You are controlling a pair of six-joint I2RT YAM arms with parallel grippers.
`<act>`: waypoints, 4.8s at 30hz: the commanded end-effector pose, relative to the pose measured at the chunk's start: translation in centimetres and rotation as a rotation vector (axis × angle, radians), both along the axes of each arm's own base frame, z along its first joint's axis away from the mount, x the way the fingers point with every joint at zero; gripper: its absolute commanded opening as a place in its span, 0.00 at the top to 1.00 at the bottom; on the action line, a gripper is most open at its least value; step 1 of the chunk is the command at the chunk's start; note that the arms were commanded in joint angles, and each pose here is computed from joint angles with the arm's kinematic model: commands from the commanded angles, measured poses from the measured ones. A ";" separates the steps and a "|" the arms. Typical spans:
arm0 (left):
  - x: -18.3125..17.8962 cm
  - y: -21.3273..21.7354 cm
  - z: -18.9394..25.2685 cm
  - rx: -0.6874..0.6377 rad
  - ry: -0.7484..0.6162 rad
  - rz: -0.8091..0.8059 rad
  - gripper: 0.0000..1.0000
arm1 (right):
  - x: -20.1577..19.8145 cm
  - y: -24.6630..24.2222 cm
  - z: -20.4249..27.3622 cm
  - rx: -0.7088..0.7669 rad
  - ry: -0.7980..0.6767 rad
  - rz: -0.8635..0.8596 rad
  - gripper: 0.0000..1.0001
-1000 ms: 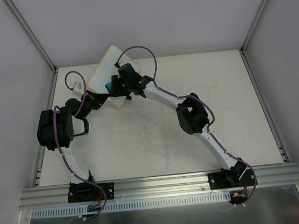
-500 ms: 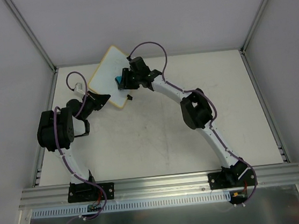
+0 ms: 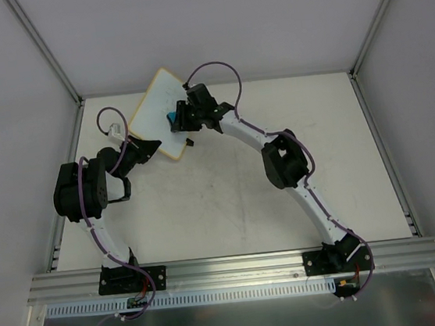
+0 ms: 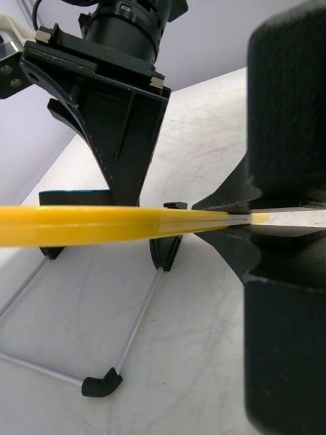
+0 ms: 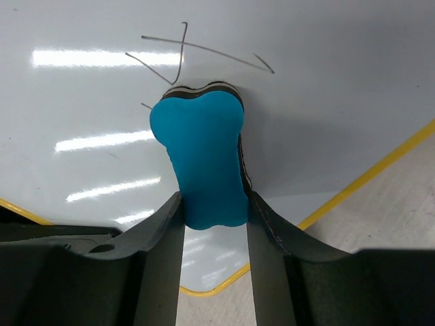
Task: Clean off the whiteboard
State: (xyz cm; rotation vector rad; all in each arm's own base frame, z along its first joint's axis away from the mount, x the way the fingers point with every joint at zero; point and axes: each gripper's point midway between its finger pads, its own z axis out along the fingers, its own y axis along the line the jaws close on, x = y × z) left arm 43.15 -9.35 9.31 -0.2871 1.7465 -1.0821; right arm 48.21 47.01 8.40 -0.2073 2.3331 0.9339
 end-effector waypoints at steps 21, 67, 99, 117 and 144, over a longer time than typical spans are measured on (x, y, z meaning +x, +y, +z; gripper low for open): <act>-3.5 -2.0 7.0 0.018 -0.329 -0.127 1.00 | -6.5 7.0 7.5 0.105 -0.130 0.220 1.00; -6.3 -3.5 8.3 -0.010 -0.305 -0.175 1.00 | 0.1 -3.0 2.4 -0.093 -0.076 0.097 1.00; -7.1 -4.7 7.9 0.028 -0.306 -0.190 1.00 | -5.3 -1.0 2.7 -0.142 -0.047 0.317 1.00; -7.9 -5.6 7.7 0.034 -0.302 -0.213 1.00 | -0.4 -7.4 -1.5 -0.171 0.076 0.169 1.00; -7.5 -6.1 6.0 0.033 -0.263 -0.236 1.00 | -9.4 2.2 6.8 -0.075 -0.080 0.400 1.00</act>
